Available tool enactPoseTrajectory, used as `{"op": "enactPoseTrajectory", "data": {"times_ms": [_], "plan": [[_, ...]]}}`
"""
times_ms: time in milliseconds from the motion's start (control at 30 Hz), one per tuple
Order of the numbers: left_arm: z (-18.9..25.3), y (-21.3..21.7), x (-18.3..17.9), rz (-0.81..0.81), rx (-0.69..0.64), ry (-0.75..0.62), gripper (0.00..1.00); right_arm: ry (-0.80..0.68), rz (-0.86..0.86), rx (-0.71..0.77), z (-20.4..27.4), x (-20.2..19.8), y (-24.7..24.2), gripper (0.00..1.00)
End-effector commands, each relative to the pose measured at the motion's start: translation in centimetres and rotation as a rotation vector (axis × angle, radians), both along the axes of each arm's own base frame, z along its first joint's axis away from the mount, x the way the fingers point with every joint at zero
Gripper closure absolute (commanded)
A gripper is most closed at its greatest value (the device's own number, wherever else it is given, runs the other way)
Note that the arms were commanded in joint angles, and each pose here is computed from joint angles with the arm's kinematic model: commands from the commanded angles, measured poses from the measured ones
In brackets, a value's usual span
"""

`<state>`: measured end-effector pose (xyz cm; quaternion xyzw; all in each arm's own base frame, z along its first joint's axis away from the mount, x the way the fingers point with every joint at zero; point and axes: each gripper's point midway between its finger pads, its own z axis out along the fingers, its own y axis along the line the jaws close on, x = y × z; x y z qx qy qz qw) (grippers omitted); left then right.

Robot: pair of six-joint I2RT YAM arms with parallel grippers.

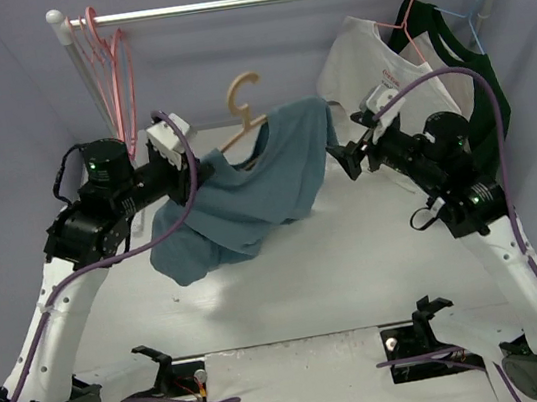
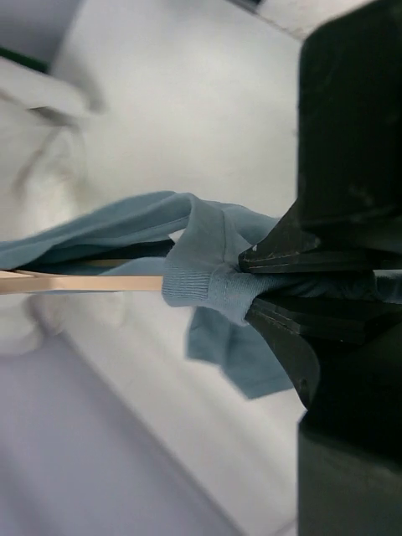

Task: Place the t-shirt on the hanger
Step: Place the T-shirt on the hanger, then place the hanger at the clothesline.

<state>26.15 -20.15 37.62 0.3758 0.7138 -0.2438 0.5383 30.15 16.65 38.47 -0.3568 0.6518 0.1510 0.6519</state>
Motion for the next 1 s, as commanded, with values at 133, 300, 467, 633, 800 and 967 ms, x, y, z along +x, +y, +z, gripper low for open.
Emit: {"op": "enactPoseTrajectory", "data": {"times_ms": [133,300,467,633,800,967], "plan": [[20.0,1.3,0.6,0.139,-0.342,-0.318,1.00,-0.139,-0.145,0.137,6.3,-0.4,-2.5,0.28],[20.6,2.0,1.7,0.228,-0.346,-0.231,1.00,-0.128,-0.188,0.138,5.5,-0.2,-3.2,0.27],[17.6,2.4,1.3,0.264,-0.330,-0.130,1.00,-0.133,-0.189,0.146,5.2,0.0,-3.1,0.28],[19.3,1.7,-0.3,0.197,-0.410,-0.149,1.00,-0.121,-0.174,0.141,4.9,0.2,-2.7,0.28],[20.2,3.3,1.8,0.321,-0.402,-0.200,1.00,-0.114,-0.161,0.142,4.6,0.1,-2.5,0.28],[18.6,3.3,5.3,0.411,-0.436,-0.228,1.00,-0.104,-0.155,0.135,4.0,0.3,-2.4,0.28]]}}
